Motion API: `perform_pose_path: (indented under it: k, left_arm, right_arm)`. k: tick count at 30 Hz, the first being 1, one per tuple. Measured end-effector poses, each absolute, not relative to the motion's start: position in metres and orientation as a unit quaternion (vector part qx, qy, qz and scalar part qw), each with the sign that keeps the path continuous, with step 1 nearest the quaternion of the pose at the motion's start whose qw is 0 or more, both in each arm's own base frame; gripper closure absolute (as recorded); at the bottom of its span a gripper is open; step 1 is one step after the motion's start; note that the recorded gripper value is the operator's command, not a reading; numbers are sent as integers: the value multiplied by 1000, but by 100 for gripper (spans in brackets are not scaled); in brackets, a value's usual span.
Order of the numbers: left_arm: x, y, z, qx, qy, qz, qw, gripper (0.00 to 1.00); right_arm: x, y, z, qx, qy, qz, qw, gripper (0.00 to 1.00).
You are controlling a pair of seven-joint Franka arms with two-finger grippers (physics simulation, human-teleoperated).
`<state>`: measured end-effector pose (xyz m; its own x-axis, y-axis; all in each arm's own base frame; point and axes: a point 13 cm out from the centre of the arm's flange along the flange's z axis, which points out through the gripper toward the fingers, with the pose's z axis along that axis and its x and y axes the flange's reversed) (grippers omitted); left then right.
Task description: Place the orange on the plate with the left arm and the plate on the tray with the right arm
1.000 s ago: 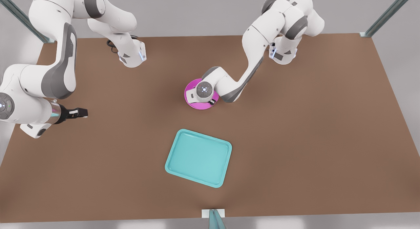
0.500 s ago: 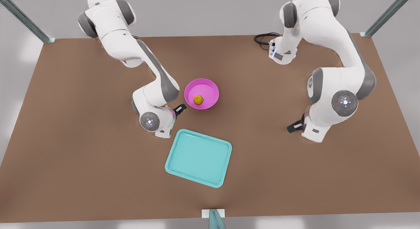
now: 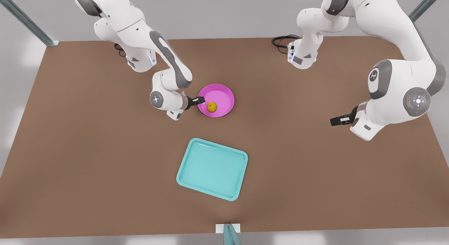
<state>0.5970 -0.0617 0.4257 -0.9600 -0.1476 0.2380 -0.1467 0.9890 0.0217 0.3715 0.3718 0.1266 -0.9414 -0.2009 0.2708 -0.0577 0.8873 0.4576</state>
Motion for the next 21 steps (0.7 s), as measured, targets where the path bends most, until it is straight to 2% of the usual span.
perform_pose_path:
  k: [5,20,21]
  left_arm:
    - [593,-60,423,62,-989,0,132,0]
    - [587,-60,419,36,-989,4,145,0]
    - [587,-60,419,35,-989,4,146,0]
  right_arm:
    - [374,367,109,76,-958,-231,150,0]
    - [347,375,45,202,-929,-254,177,0]
    - [345,374,42,207,-928,-255,178,8]
